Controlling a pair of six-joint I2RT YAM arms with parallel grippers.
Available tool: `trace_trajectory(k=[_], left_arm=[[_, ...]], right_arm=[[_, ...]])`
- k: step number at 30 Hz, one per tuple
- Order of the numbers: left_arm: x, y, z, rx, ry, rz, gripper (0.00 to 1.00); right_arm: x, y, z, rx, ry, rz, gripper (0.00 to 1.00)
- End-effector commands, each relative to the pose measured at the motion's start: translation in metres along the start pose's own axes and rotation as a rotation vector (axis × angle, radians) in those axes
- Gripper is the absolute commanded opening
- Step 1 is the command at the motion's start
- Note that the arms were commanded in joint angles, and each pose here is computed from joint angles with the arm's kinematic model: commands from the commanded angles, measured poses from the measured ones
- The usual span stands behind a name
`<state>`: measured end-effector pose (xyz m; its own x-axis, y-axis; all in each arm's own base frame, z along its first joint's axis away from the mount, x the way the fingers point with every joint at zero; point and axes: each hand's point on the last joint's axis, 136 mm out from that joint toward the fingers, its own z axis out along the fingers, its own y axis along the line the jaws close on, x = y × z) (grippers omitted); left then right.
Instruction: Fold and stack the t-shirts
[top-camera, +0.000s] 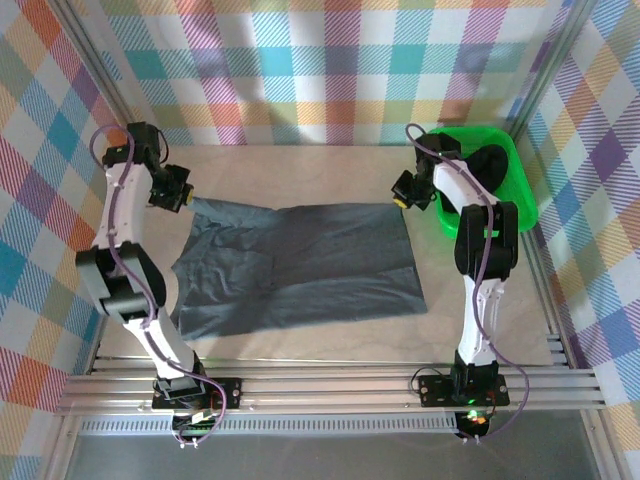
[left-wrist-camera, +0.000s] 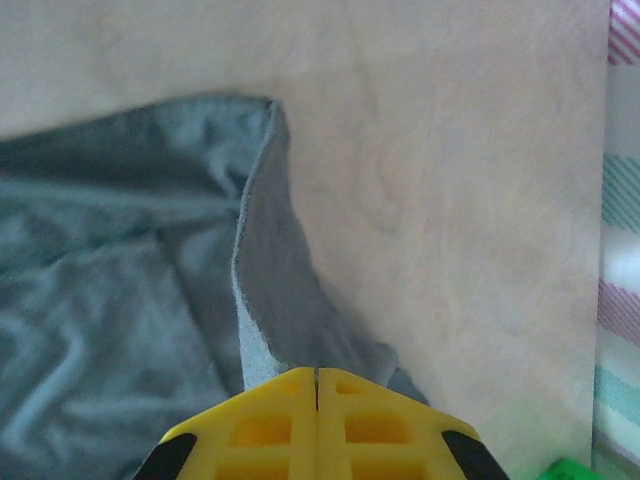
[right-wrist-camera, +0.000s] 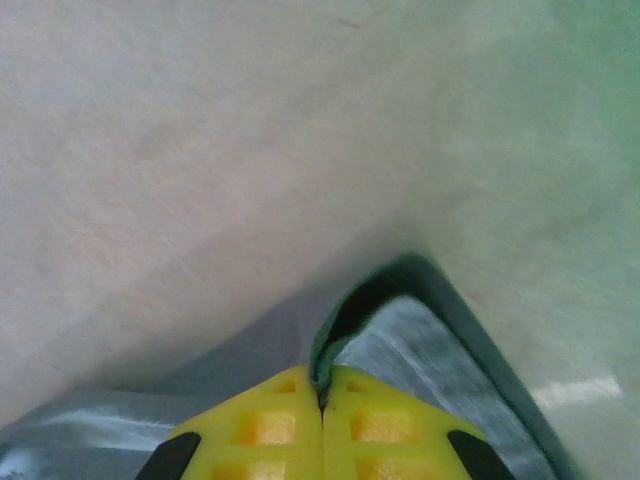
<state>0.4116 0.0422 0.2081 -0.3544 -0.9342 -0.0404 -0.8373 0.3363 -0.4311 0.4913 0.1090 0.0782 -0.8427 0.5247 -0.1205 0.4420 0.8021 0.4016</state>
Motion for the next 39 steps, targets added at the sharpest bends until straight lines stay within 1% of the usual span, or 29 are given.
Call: trace_trajectory(k=[1,3,5,8,11,14,17,19,21,26,29,31,36,39], left_arm=[[0.025,0.025,-0.050,0.035,-0.008,-0.077,0.00],[0.039,0.044,-0.065,0.040,-0.009,-0.111,0.00],[0.055,0.064,-0.072,0.038,0.006,-0.137,0.00],[0.075,0.102,-0.082,-0.009,0.006,-0.136,0.00],[0.094,0.144,-0.073,-0.079,0.025,-0.133,0.00],[0.108,0.178,-0.051,-0.139,0.055,-0.145,0.00],[0.111,0.200,-0.032,-0.201,0.058,-0.146,0.00],[0.110,0.210,-0.027,-0.243,0.046,-0.135,0.00],[0.106,0.217,-0.026,-0.272,0.024,-0.115,0.00],[0.111,0.234,-0.015,-0.319,0.034,-0.117,0.00],[0.106,0.238,-0.017,-0.339,-0.003,-0.126,0.00],[0.098,0.233,-0.026,-0.329,-0.049,-0.135,0.00],[0.075,0.199,-0.063,-0.248,-0.158,-0.142,0.00],[0.071,0.192,-0.074,-0.238,-0.179,-0.134,0.00]], right_arm=[[-0.004,0.001,-0.038,-0.010,-0.088,-0.060,0.00],[0.000,-0.005,-0.045,0.007,-0.105,-0.070,0.00],[0.003,-0.015,-0.050,0.037,-0.124,-0.069,0.00],[0.010,-0.031,-0.057,0.084,-0.152,-0.058,0.00],[0.023,-0.044,-0.056,0.095,-0.144,-0.041,0.00],[0.044,-0.057,-0.044,0.101,-0.091,-0.020,0.00],[0.062,-0.073,-0.036,0.127,-0.052,-0.004,0.00],[0.070,-0.079,-0.033,0.135,-0.035,0.001,0.00],[0.078,-0.085,-0.031,0.150,-0.018,0.002,0.00],[0.090,-0.095,-0.033,0.189,-0.008,0.025,0.00],[0.094,-0.096,-0.038,0.188,-0.020,0.035,0.00],[0.094,-0.095,-0.041,0.191,-0.027,0.030,0.00],[0.097,-0.088,-0.055,0.193,-0.044,0.011,0.00],[0.106,-0.086,-0.061,0.202,-0.042,0.007,0.00]])
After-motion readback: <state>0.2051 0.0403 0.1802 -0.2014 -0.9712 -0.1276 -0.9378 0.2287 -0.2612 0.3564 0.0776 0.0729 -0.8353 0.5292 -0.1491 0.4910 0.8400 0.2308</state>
